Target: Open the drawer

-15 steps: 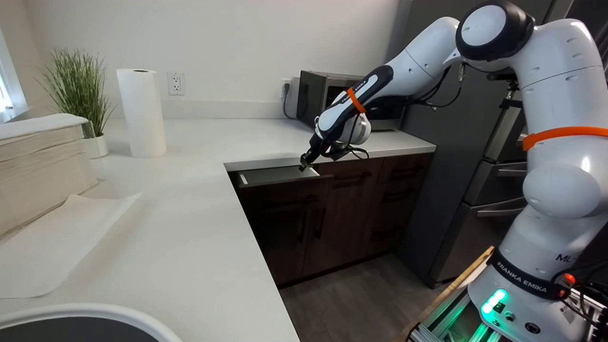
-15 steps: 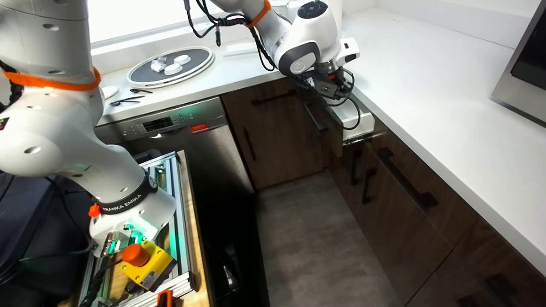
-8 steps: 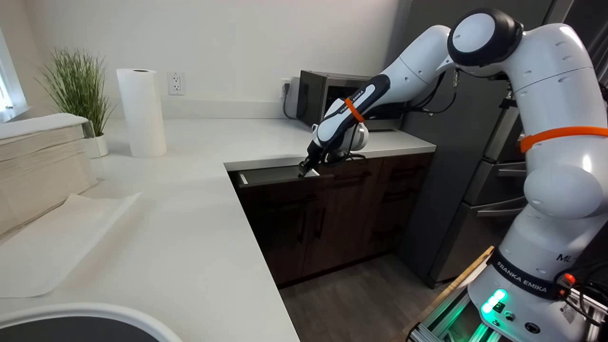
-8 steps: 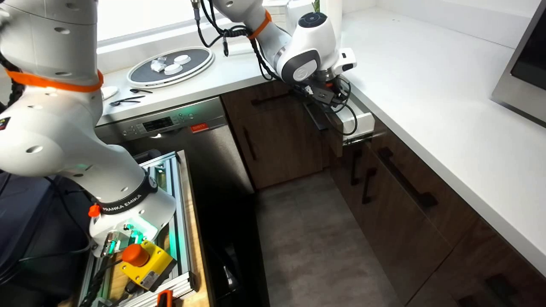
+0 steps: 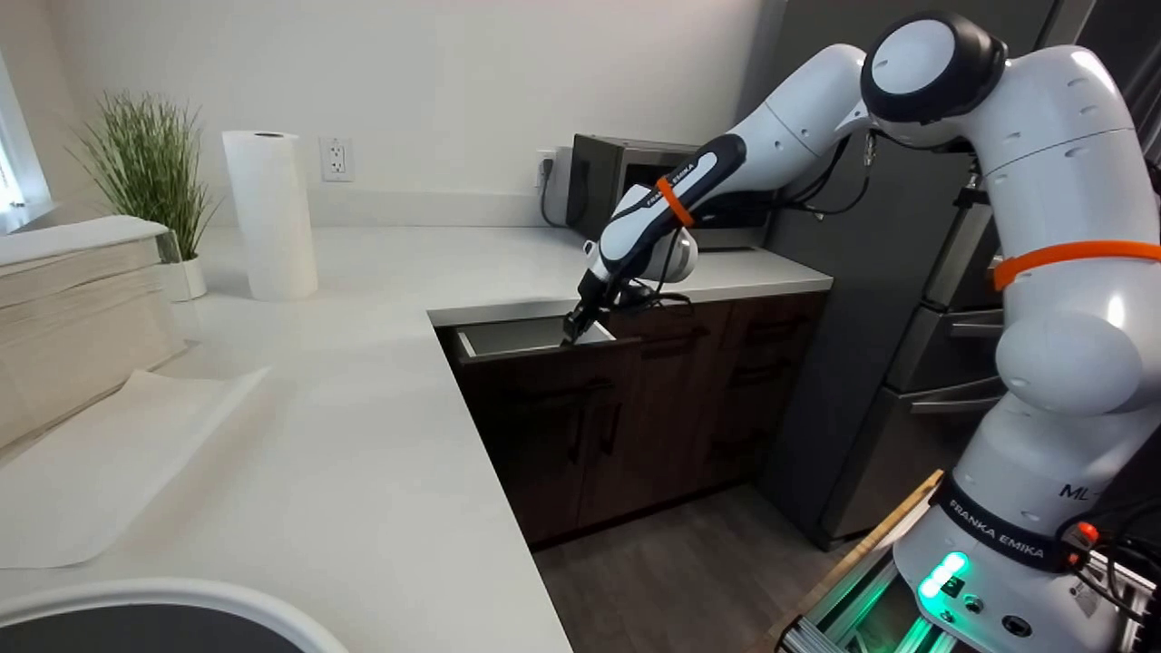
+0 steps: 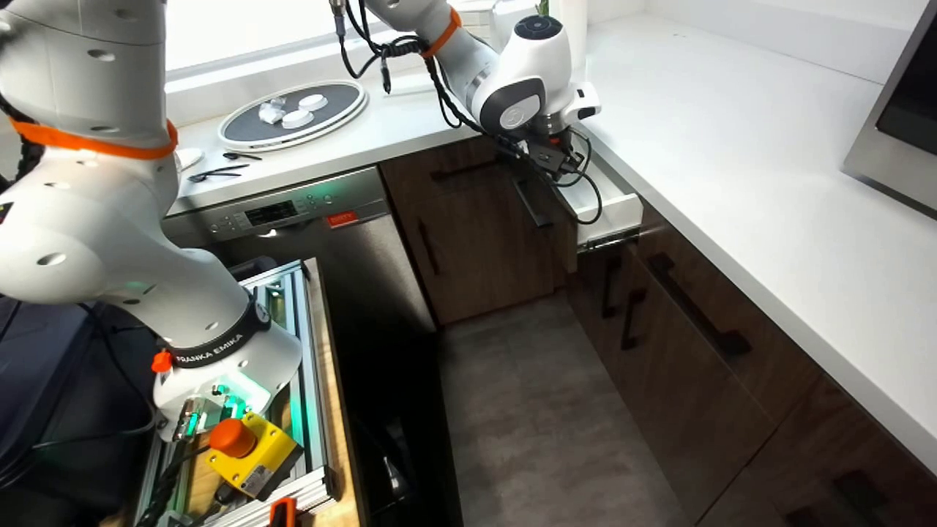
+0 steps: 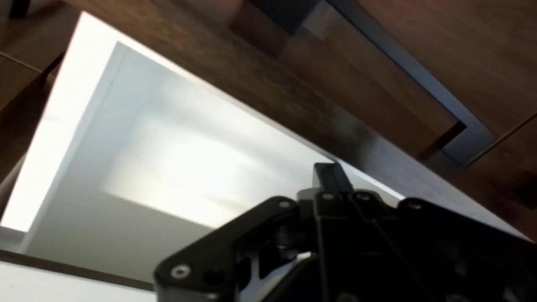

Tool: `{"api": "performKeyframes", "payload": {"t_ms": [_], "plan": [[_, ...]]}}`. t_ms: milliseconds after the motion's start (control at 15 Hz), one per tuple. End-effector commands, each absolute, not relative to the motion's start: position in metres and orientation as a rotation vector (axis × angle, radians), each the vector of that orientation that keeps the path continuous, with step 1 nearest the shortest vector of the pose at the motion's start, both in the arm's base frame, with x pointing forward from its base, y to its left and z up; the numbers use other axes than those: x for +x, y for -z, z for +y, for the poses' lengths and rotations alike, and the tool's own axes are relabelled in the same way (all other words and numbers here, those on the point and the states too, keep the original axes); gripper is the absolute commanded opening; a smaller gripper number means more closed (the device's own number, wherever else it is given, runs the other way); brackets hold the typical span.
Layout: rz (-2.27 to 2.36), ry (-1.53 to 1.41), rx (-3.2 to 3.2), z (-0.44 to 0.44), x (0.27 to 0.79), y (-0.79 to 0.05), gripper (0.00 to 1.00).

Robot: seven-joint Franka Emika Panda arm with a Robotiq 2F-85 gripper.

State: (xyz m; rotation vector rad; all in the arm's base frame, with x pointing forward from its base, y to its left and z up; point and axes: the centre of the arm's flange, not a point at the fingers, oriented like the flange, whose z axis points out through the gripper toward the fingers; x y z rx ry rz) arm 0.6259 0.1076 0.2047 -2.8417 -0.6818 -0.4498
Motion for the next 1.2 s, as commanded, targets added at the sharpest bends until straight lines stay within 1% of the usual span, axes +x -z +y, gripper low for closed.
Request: {"api": "performKeyframes", "payload": {"t_ms": [0, 400, 867, 1000, 1133], "plan": [[-0.778, 0.294, -2.766, 0.122, 0.612, -0.2, 0.0], [-0.904, 0.093, -2.597, 0.134, 0.593, -0.194, 0.0], [-1.077, -0.206, -2.364, 0.143, 0.563, -0.175, 0.0], [-1.075, -0.221, -2.392, 0.143, 0.561, -0.172, 0.0], [-1.081, -0.154, -2.526, 0.138, 0.567, -0.181, 0.01]]}}
